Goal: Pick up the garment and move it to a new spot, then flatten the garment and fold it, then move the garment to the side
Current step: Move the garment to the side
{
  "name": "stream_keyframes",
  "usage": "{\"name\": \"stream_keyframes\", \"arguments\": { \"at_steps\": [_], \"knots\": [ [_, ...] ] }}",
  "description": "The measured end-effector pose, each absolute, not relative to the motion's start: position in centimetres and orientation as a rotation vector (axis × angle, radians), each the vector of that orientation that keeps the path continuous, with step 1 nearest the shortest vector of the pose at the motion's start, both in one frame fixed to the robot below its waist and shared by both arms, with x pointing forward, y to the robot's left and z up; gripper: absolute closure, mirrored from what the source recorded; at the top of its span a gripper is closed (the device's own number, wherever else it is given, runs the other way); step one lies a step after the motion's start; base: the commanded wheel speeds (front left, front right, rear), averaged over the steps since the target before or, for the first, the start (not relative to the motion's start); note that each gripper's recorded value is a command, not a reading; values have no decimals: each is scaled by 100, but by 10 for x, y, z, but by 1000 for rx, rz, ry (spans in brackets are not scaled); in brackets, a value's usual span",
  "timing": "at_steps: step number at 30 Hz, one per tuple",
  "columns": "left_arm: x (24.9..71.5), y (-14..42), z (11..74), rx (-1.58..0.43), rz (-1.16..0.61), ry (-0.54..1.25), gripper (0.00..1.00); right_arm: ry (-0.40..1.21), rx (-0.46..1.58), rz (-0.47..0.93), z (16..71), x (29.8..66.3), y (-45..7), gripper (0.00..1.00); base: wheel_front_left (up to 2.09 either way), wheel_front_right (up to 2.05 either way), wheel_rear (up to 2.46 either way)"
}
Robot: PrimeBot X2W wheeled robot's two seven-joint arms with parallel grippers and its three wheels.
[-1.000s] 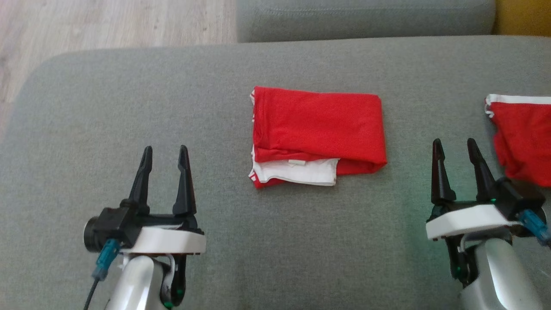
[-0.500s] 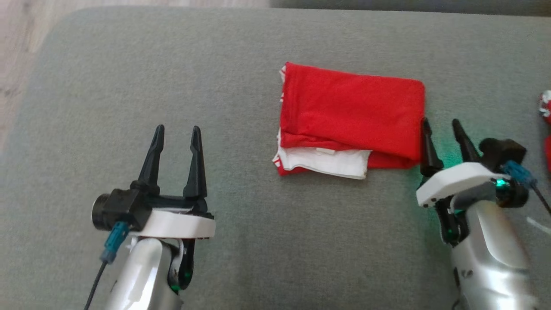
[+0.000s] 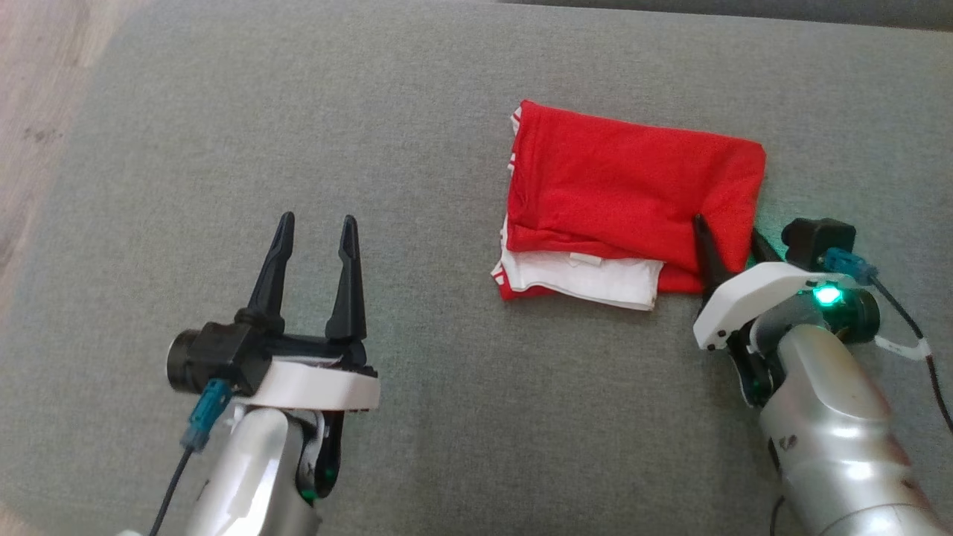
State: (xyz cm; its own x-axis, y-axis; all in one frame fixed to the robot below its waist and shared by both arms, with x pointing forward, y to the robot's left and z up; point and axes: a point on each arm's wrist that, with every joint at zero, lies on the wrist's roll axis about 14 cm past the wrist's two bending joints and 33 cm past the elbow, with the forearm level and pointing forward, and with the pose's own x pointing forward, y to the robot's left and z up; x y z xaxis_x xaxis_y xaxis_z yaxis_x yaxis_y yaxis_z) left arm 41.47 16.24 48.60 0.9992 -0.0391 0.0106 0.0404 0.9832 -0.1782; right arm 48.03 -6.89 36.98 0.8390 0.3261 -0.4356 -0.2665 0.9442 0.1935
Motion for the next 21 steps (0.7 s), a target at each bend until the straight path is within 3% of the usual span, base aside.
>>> {"name": "stream_keyframes", "arguments": {
  "at_steps": [21],
  "knots": [
    [418,129,512,-195,-140,-73,0,197,-145,272,446,494,-127,100,0,0,0]
  ]
}}
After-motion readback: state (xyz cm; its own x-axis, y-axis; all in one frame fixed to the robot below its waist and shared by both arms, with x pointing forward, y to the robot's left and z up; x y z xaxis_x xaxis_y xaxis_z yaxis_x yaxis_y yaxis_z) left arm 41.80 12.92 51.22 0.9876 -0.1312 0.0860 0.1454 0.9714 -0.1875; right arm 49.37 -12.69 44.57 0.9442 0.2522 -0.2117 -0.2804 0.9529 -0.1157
